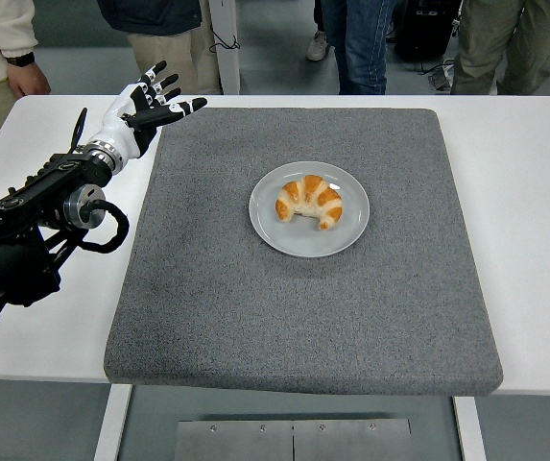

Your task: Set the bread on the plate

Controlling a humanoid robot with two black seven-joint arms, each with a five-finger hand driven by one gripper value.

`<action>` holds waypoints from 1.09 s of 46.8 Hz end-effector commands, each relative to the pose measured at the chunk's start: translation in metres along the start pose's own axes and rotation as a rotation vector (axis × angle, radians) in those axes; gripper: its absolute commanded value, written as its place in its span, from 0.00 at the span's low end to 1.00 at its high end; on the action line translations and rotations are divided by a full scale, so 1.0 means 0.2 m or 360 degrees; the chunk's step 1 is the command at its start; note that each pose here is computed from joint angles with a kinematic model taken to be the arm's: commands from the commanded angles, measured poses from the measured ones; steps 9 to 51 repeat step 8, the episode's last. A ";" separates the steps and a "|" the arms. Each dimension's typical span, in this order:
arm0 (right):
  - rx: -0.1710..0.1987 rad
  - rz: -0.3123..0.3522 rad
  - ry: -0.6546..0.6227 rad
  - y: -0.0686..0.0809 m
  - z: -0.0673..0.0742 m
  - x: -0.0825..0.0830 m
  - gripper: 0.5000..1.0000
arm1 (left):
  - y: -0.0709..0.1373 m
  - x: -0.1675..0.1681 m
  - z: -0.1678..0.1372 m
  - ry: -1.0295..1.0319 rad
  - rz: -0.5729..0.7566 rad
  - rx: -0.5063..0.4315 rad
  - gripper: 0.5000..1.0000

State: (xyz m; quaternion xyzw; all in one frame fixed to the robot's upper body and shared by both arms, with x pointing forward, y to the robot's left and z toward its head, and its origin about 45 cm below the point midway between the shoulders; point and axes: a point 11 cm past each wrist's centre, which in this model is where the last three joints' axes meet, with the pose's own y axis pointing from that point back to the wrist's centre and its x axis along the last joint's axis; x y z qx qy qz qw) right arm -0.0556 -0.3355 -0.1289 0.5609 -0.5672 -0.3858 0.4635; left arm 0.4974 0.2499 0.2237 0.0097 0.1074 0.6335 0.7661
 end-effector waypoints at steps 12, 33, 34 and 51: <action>0.0000 0.0007 0.0000 0.00 0.00 0.01 1.00 | -0.01 0.04 -0.05 0.0065 0.0048 0.0021 0.94; 0.0000 0.0007 0.0000 0.00 0.00 0.01 1.00 | -0.01 0.04 -0.05 0.0065 0.0048 0.0021 0.94; 0.0000 0.0007 0.0000 0.00 0.00 0.01 1.00 | -0.01 0.04 -0.05 0.0065 0.0048 0.0021 0.94; 0.0000 0.0007 0.0000 0.00 0.00 0.01 1.00 | -0.01 0.04 -0.05 0.0065 0.0048 0.0021 0.94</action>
